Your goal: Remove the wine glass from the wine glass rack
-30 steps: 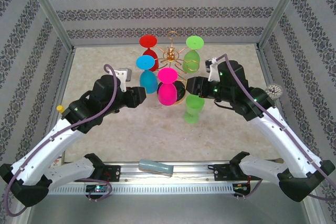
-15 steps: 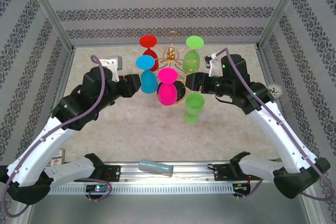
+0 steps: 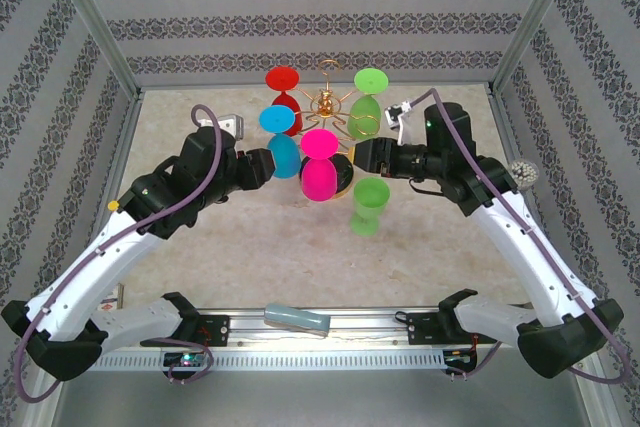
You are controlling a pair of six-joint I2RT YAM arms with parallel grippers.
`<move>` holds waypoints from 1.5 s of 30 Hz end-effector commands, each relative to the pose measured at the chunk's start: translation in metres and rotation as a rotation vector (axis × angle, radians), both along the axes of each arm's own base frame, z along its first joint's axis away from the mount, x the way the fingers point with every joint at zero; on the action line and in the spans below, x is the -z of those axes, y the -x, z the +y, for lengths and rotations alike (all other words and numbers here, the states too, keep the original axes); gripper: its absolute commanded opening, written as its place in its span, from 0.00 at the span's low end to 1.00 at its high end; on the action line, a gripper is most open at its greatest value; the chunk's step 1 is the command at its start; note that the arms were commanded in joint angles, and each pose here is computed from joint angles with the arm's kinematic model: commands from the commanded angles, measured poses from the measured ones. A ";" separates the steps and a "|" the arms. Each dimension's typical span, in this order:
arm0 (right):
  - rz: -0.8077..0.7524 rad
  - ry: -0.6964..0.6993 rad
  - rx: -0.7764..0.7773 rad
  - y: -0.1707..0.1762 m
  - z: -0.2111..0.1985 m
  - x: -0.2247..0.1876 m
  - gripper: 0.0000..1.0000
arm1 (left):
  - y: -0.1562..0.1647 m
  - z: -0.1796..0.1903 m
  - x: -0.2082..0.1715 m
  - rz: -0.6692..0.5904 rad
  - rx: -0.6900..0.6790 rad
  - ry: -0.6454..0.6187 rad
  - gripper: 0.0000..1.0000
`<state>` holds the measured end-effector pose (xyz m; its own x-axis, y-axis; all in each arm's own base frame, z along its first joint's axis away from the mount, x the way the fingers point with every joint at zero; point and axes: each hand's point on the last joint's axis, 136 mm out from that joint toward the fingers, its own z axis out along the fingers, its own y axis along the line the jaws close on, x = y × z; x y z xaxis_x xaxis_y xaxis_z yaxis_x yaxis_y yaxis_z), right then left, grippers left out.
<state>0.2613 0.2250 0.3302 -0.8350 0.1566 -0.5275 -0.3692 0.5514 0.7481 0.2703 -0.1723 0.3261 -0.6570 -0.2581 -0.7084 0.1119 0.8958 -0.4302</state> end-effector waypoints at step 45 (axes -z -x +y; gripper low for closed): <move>0.013 0.045 0.059 -0.051 0.033 -0.003 0.48 | -0.011 0.010 -0.032 -0.119 0.029 0.024 0.55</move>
<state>0.3071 0.2590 0.3238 -0.8472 0.1864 -0.4975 -0.2988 0.6071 0.7363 0.2791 -0.1668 0.3496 -0.6069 -0.2370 -0.7587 0.1853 0.8860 -0.4250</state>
